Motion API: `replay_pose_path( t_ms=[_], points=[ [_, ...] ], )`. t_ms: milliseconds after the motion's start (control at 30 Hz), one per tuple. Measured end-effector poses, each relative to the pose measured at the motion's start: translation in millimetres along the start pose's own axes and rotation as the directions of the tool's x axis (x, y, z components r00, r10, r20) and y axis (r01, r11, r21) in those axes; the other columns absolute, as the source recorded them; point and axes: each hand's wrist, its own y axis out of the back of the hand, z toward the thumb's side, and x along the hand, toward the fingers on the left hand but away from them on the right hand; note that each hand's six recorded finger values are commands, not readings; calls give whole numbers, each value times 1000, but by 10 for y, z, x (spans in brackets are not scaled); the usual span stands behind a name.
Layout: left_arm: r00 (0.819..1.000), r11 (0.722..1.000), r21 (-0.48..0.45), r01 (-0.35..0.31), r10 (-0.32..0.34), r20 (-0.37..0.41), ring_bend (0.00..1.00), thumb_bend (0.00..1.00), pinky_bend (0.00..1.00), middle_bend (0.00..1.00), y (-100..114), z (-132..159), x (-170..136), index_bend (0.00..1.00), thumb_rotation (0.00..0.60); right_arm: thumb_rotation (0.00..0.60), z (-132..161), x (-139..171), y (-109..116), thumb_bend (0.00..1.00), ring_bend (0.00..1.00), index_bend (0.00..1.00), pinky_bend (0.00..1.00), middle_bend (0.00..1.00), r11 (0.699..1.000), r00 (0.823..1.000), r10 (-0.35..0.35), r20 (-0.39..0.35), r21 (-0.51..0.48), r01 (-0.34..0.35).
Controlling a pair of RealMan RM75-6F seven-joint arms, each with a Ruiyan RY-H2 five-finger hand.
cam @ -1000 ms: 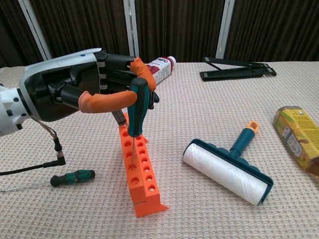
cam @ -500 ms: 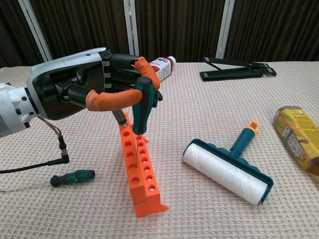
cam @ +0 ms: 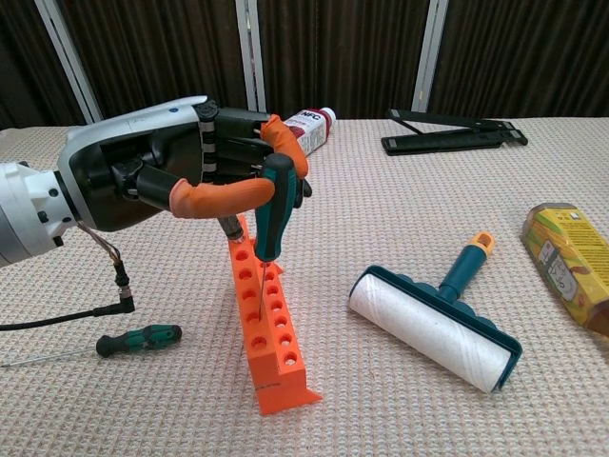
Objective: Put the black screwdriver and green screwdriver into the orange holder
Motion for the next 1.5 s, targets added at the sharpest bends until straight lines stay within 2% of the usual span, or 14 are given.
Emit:
replay_pose_path(
  t_ms=[433,667,967,1200,1333,1433,1500],
  points=[
    [1000,1000,6,-1,1,-1,220,623,216,429,9,2,-3,554,600,600,1,-16,5,0,0,18,0,15,1000,1000,-3,3,0,3],
    [1000,1000,18,13,-14,8,89,587,74,279,-8,36,-6,400,565,600,-7,-13,7,0,0,18,0,15,1000,1000,-4,6,0,4],
    [999,1000,5,21,-21,30,5,587,13,161,-11,94,-26,259,531,600,-14,-12,9,0,0,18,0,16,1000,1000,-5,8,2,5],
    [999,1000,-14,27,-27,46,0,587,28,156,-20,146,-36,246,526,600,-17,-11,17,0,0,18,0,17,1000,1000,-8,10,2,8],
    [997,999,-35,30,-28,71,22,588,94,200,-34,213,-52,289,526,600,-18,-8,20,0,0,18,0,17,1000,1000,-10,10,3,10],
    [996,998,-60,33,-28,82,59,639,149,226,-48,254,-71,320,525,600,-17,-8,22,0,0,18,0,17,1000,1000,-10,10,2,10],
    [996,996,-73,41,-36,79,63,682,150,230,-63,261,-84,327,527,600,-13,-8,21,0,0,18,0,17,1000,1000,-10,8,2,10]
  ],
)
